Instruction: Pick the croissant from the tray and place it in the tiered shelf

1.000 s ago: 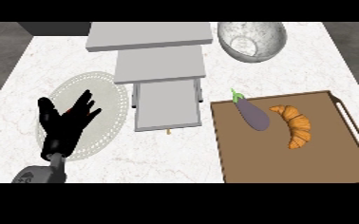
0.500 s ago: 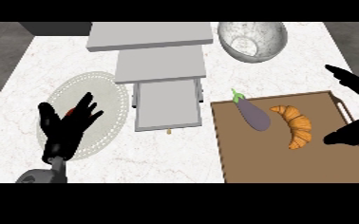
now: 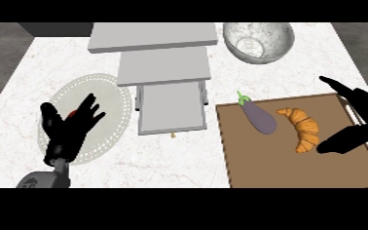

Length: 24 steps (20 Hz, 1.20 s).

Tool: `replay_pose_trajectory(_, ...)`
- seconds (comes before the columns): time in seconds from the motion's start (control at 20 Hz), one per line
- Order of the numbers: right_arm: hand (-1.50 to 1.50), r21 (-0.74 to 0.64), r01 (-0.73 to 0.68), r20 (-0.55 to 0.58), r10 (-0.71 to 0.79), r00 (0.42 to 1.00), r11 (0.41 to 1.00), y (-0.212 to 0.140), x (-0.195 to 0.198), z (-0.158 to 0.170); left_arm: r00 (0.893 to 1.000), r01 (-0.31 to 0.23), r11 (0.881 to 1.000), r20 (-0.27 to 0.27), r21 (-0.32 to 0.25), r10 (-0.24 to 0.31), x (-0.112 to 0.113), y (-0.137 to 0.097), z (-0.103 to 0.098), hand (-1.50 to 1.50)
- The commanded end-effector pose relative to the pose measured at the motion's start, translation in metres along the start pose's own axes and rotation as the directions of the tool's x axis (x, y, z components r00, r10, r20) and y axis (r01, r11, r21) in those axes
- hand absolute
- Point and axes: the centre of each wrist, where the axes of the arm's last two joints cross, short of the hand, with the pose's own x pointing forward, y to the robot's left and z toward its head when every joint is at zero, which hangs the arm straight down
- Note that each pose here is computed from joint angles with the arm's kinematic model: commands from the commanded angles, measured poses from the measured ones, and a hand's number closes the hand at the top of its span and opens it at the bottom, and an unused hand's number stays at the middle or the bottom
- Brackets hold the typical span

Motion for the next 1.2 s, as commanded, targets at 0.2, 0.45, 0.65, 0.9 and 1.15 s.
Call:
replay_pose_trajectory(0.2, -1.50, -0.038, -0.037, -0.044, 0.035, 0.998, 0.999, 0.024, 0.008, 0.004, 0.999, 0.014, 0.999, -0.033, 0.031, -0.013, -0.010, 0.015, 0.006, 0.00)
replay_pose_trajectory(0.45, -1.50, -0.033, -0.046, -0.046, 0.044, 0.998, 0.998, 0.041, 0.018, -0.015, 0.999, 0.021, 1.000, -0.030, 0.021, -0.020, -0.015, 0.010, -0.001, 0.00)
replay_pose_trajectory(0.65, -1.50, -0.037, -0.068, -0.080, 0.065, 0.995, 0.997, 0.052, 0.004, -0.033, 0.999, 0.006, 1.000, -0.038, 0.029, -0.005, -0.022, -0.007, 0.000, 0.00)
replay_pose_trajectory(0.9, -1.50, -0.069, -0.120, -0.110, 0.112, 0.988, 0.990, 0.077, -0.012, -0.038, 0.999, 0.004, 1.000, -0.036, 0.019, -0.003, -0.004, 0.001, 0.004, 0.00)
replay_pose_trajectory(1.15, -1.50, -0.100, -0.116, -0.096, 0.106, 0.990, 0.988, 0.057, -0.025, -0.039, 0.999, -0.015, 1.000, -0.051, 0.016, 0.015, -0.021, 0.004, -0.002, 0.00)
